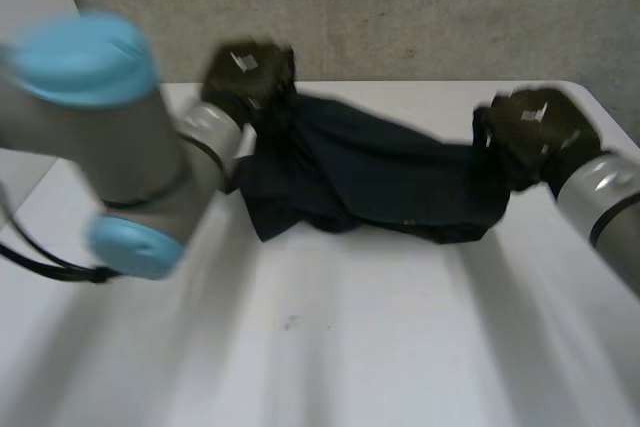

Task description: Fold the shorts.

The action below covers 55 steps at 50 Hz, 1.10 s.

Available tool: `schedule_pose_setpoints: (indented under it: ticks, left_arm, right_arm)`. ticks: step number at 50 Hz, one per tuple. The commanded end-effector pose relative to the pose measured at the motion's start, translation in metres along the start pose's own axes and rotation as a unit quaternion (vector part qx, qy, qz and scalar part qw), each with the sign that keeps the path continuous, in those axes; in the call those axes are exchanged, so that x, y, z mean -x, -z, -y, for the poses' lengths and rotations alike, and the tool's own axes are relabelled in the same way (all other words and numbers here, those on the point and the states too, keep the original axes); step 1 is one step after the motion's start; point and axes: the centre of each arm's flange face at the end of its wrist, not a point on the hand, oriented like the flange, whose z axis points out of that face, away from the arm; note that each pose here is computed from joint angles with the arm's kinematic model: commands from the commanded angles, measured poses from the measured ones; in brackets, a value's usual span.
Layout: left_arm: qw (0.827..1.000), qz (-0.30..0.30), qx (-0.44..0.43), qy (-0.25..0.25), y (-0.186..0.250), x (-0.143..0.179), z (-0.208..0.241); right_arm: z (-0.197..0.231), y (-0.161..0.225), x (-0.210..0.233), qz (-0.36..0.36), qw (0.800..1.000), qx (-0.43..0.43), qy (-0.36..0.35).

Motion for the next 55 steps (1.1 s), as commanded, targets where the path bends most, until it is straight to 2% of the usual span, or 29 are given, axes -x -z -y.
schedule_pose_setpoints:
  ticks: [1,7,10,14,17,23,27,36,43,48,55]
  left_arm:
    - [0.999,-0.008,-0.049,-0.002,0.067,0.020,0.091]
    - [0.999,-0.034,0.001,-0.016,0.077,0.020,0.082]
    - [0.997,-0.037,0.050,-0.045,0.068,0.020,0.054]
    - [0.989,-0.027,0.121,-0.078,0.052,0.029,0.007]
    - [0.980,-0.005,0.183,-0.082,0.040,0.045,-0.035]
    - [0.964,-0.015,0.256,-0.073,0.037,0.042,-0.086]
    - [0.960,-0.015,0.270,-0.069,0.045,0.043,-0.092]
    - [0.970,0.025,0.238,-0.038,0.063,0.062,-0.069]
    - [0.973,0.060,0.221,-0.037,0.052,0.085,-0.078]
    - [0.965,0.064,0.253,-0.032,0.038,0.093,-0.112]
    - [0.958,0.049,0.282,-0.027,0.028,0.087,-0.140]
  right_arm:
    - [0.063,0.018,-0.024,-0.031,0.997,-0.076,0.001]
    - [0.074,0.022,-0.025,-0.024,0.997,-0.078,0.000]
    - [0.068,0.018,-0.014,-0.007,0.998,-0.068,-0.003]
    - [0.043,0.002,0.028,0.059,0.998,-0.025,-0.015]
    - [0.030,-0.004,0.044,0.077,0.997,0.000,-0.018]
    - [-0.010,-0.020,0.058,0.073,0.995,0.070,-0.019]
    - [-0.025,-0.024,0.063,0.075,0.993,0.091,-0.019]
    - [-0.040,-0.019,0.070,0.086,0.989,0.111,-0.035]
    - [-0.047,-0.013,0.077,0.104,0.987,0.120,-0.041]
    - [-0.046,-0.012,0.077,0.106,0.986,0.119,-0.042]
    - [-0.042,-0.012,0.077,0.106,0.987,0.111,-0.036]
